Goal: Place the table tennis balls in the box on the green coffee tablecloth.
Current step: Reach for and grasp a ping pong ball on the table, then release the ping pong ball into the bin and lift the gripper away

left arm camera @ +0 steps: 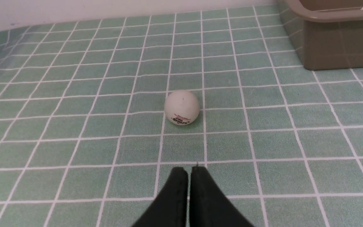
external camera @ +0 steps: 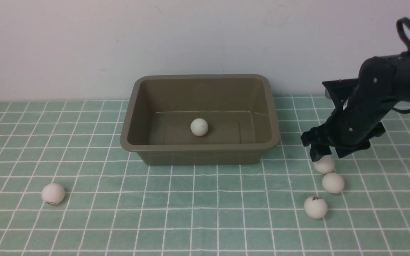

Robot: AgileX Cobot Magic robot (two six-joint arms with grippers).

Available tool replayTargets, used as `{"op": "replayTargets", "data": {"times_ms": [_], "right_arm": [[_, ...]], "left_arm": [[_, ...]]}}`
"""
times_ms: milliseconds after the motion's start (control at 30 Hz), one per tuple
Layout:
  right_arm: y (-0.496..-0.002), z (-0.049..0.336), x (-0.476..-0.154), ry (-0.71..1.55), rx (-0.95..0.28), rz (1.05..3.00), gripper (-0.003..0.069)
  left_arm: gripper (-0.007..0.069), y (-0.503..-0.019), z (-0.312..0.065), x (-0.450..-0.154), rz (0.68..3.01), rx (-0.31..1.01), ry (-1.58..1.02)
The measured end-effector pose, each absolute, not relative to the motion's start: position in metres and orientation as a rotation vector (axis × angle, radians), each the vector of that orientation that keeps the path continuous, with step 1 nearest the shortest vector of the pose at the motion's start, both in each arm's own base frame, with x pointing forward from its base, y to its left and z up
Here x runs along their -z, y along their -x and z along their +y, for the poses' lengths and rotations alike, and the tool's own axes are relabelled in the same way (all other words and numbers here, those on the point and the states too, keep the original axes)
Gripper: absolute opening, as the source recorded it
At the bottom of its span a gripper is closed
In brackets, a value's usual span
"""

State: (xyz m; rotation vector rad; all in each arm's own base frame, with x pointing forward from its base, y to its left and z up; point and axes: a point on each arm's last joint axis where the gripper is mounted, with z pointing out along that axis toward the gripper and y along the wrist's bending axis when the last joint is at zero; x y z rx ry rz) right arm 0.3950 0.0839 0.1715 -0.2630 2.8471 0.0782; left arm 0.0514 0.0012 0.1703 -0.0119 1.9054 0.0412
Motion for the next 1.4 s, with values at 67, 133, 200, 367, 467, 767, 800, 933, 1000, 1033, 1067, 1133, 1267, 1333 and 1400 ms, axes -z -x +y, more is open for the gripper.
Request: {"op": "replayTargets", "data": {"times_ms": [67,133,200,367,467,767,800,933,1000,1033,1067,1133,1267,1333,1400], "right_arm": [[-0.396,0.084,-0.166,0.264,-0.077,2.857,0.0441],[-0.397,0.084,-0.161,0.264,-0.076,2.865,0.0440],[-0.398,0.084,-0.157,0.264,-0.075,2.870,0.0430],[-0.399,0.085,-0.150,0.265,-0.073,2.881,0.0364],[-0.400,0.084,-0.151,0.273,-0.064,2.877,0.0364],[-0.426,0.086,-0.206,0.311,-0.003,2.826,0.0364],[-0.431,0.088,-0.220,0.302,-0.021,2.807,0.0364],[-0.441,0.106,-0.265,0.350,-0.101,2.695,0.0364],[-0.441,0.125,-0.285,0.388,-0.162,2.629,0.0364],[-0.440,0.134,-0.292,0.410,-0.183,2.602,0.0364],[-0.439,0.143,-0.298,0.434,-0.200,2.575,0.0364],[-0.436,0.164,-0.301,0.492,-0.225,2.541,0.0364],[-0.434,0.196,-0.279,0.571,-0.254,2.561,0.0364],[-0.433,0.208,-0.264,0.606,-0.260,2.586,0.0364],[-0.433,0.216,-0.252,0.636,-0.263,2.606,0.0364]], "left_arm": [[-0.0004,-0.051,0.001,-0.170,1.905,-0.042,0.011],[-0.0004,-0.051,0.001,-0.170,1.905,-0.042,0.011],[-0.0004,-0.051,0.001,-0.170,1.905,-0.042,0.011],[-0.0004,-0.051,0.001,-0.170,1.905,-0.042,0.011],[-0.0004,-0.051,0.001,-0.170,1.905,-0.042,0.011],[-0.0004,-0.051,0.001,-0.170,1.905,-0.042,0.011],[-0.0004,-0.051,0.001,-0.170,1.905,-0.042,0.011],[-0.0004,-0.051,0.001,-0.170,1.905,-0.042,0.011],[-0.0004,-0.051,0.001,-0.170,1.905,-0.042,0.011],[-0.0004,-0.051,0.001,-0.170,1.905,-0.042,0.011],[-0.0004,-0.051,0.001,-0.170,1.905,-0.041,0.012],[-0.0004,-0.051,0.001,-0.170,1.905,-0.041,0.012],[-0.0004,-0.051,0.001,-0.170,1.905,-0.041,0.012],[-0.0004,-0.051,0.001,-0.170,1.905,-0.041,0.012],[-0.0004,-0.051,0.001,-0.170,1.905,-0.041,0.012]]}}
